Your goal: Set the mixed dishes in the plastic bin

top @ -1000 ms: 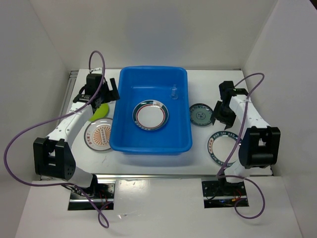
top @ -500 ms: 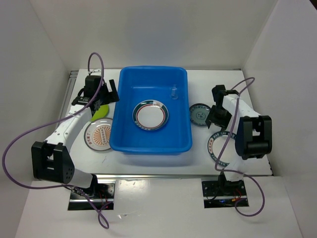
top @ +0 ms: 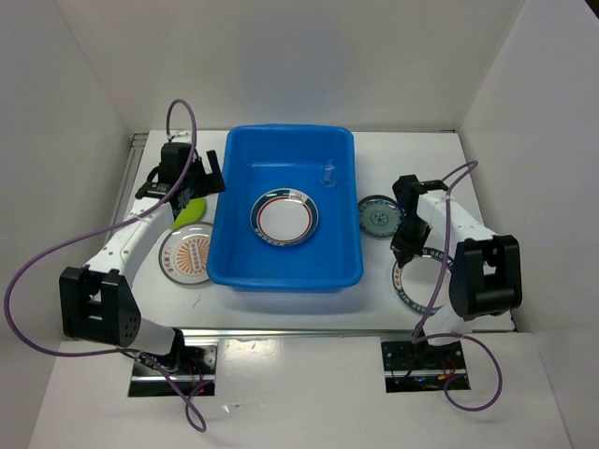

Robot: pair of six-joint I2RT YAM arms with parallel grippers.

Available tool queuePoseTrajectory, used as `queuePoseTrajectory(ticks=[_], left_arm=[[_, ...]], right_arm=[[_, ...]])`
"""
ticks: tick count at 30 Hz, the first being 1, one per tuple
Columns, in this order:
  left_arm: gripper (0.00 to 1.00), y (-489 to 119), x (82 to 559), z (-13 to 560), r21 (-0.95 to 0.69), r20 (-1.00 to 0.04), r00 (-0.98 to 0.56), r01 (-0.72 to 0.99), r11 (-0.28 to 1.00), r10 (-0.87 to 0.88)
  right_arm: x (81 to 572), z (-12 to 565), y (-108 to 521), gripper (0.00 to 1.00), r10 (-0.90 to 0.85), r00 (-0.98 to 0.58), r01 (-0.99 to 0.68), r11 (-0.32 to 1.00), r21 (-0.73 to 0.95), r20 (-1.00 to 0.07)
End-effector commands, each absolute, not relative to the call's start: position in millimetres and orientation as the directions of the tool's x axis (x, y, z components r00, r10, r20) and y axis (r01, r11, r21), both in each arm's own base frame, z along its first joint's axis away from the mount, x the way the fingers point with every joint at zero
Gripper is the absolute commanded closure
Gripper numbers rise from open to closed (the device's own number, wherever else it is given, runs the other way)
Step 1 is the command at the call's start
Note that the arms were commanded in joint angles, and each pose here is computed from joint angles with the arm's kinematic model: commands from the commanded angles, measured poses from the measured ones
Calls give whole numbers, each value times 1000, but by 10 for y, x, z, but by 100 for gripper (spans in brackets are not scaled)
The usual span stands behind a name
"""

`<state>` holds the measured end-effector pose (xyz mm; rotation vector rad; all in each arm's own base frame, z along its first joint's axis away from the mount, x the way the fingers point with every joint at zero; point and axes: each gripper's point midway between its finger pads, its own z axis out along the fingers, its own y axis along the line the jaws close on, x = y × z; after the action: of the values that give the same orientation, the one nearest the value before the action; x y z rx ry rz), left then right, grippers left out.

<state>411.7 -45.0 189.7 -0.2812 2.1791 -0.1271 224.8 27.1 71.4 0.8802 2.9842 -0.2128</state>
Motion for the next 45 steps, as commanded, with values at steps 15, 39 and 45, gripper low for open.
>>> queuePoseTrajectory(ticks=[15,39,45], left_arm=[[14,-2162,3800,2820,-455,-797,-592,461,762,-118],[27,-1011,3884,2382,-427,-689,-630,-45,903,-357],[23,-950,3735,2238,-434,-671,-636,-78,897,-380]], right_arm=[[3001,1571,631,62,721,-637,593,685,423,-274],[3142,1281,319,47,477,-772,502,863,55,-420],[2915,1223,-394,38,478,-749,622,746,-238,-460]])
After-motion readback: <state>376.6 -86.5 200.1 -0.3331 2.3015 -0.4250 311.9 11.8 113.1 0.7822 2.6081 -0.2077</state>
